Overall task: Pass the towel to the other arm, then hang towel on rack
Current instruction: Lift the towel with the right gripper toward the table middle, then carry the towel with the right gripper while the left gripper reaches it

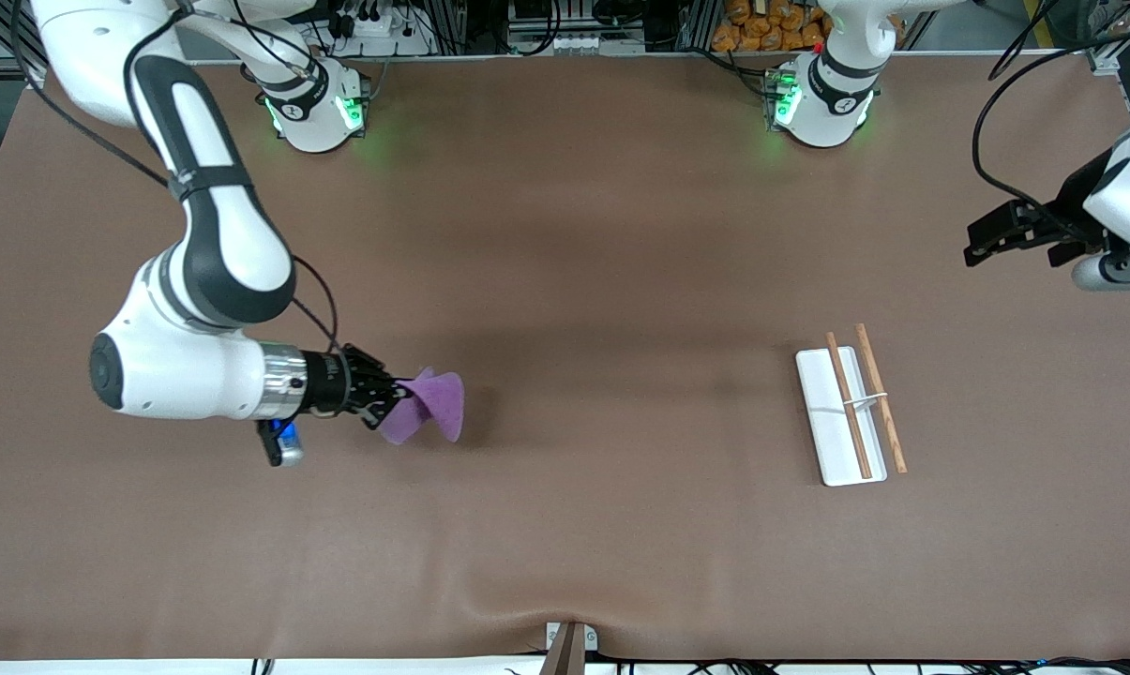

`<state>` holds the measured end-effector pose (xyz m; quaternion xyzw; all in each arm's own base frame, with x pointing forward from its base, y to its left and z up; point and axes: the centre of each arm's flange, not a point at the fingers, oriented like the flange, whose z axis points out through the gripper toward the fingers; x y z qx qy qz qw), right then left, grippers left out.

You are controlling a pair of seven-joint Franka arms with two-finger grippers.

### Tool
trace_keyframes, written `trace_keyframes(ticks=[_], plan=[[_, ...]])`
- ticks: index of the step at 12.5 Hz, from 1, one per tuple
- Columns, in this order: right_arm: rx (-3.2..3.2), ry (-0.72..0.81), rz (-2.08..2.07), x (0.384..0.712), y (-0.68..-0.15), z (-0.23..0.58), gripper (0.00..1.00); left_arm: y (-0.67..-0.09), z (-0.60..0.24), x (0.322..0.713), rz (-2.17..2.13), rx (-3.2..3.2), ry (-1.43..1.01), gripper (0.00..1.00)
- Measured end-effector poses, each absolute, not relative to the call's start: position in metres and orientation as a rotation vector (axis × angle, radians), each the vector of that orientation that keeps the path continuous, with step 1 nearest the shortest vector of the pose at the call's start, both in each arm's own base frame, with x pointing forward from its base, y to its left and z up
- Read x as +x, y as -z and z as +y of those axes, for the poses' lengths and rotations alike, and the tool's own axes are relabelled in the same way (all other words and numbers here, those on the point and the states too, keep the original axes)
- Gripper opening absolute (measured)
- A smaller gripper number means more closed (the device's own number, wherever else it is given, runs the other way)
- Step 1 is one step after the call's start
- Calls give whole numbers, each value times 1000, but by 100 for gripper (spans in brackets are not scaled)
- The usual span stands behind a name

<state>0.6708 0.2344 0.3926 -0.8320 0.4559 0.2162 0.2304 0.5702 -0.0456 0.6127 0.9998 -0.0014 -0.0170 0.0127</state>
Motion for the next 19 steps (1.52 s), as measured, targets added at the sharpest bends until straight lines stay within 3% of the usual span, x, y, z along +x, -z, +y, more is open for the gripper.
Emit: trace_keyframes(ticks=[6,19], plan=[[-2068,-579,1328,663,-429,314,4,-584,-46,589,9,3088,86,100],[-1553,-636,1463,591,-451,474,4,-458,-93,682,272,2475,55,100]])
